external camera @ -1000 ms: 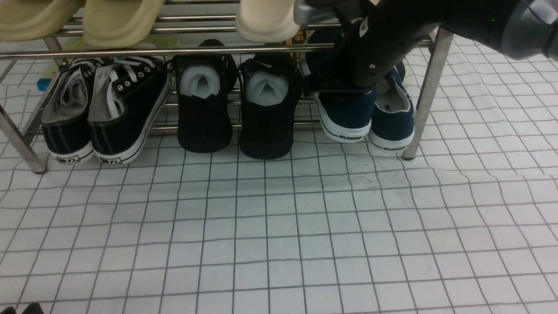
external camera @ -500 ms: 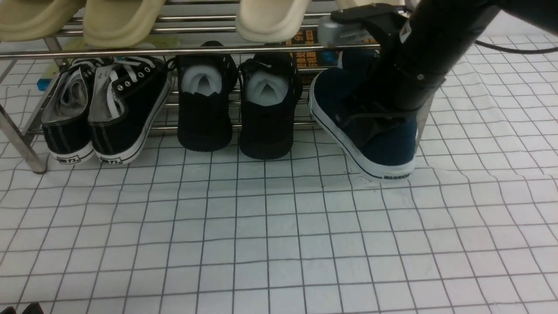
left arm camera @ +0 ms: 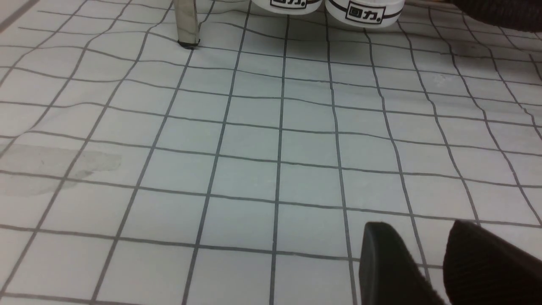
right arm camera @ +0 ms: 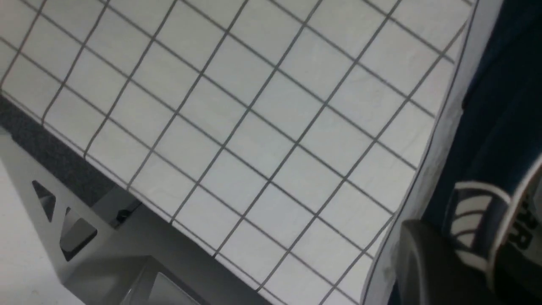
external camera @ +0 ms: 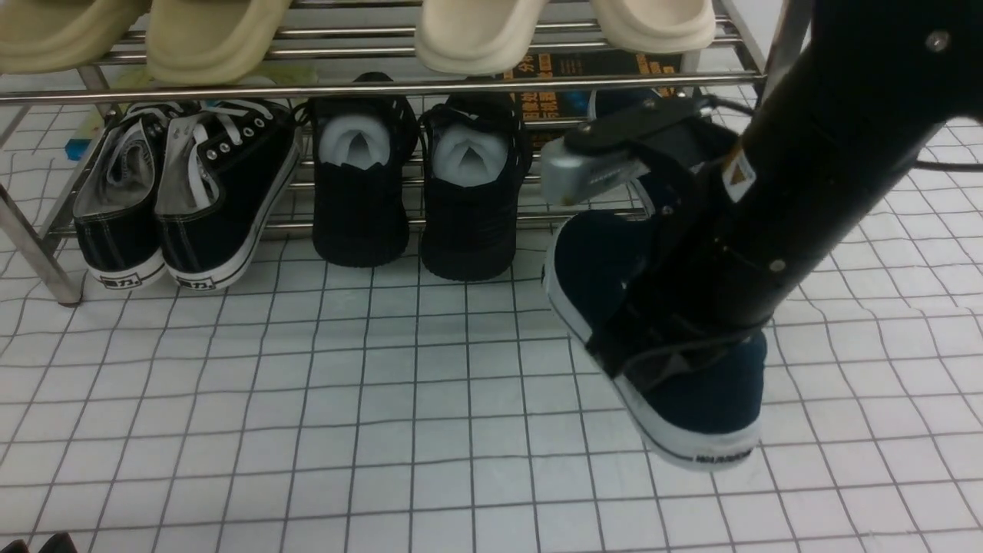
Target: Take the shoes off the shelf with your hand from the white checkered tablecloth.
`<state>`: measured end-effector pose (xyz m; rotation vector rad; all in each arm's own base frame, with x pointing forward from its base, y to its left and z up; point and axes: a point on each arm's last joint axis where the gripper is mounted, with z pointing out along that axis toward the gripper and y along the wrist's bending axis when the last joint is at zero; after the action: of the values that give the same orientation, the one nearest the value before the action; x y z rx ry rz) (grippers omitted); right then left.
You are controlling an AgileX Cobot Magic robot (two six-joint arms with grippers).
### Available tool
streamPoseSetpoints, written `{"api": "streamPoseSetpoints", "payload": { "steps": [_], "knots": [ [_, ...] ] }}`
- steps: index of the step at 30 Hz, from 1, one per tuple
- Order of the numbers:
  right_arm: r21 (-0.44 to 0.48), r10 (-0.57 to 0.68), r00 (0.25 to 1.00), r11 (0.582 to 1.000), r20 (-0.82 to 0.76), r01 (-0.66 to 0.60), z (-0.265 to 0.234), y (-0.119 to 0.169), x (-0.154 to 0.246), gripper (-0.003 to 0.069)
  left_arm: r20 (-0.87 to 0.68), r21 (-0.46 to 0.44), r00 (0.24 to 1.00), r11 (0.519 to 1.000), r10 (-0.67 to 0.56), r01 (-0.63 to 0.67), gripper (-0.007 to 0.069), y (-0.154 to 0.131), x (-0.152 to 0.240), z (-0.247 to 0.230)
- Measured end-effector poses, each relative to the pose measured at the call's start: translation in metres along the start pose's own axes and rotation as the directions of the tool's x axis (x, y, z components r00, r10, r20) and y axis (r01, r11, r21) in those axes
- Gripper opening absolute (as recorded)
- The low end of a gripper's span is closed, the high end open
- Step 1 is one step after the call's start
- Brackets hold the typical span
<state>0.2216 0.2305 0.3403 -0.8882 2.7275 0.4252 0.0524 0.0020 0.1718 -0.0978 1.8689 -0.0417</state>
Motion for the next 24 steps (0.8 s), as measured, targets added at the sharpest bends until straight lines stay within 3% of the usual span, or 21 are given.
{"api": "streamPoseSetpoints", "payload": {
  "steps": [7,14,24],
  "knots": [
    [0.022,0.047,0.999,0.999,-0.011,-0.046,0.029,0.023,0.016,0.0031,0.000,0.000,1.000,1.000,0.000,0.000,0.0239,0.000,0.000,0.000],
    [0.052,0.120,0.989,0.991,0.089,-0.125,0.054,0.017,0.010,0.0031,-0.001,0.000,1.000,1.000,0.000,0.000,0.0239,0.000,0.000,0.000],
    [0.070,0.145,0.988,0.986,0.061,-0.149,0.112,0.013,-0.004,0.0031,-0.001,0.000,1.000,1.000,0.000,0.000,0.0239,0.000,0.000,0.000]
  ]
}}
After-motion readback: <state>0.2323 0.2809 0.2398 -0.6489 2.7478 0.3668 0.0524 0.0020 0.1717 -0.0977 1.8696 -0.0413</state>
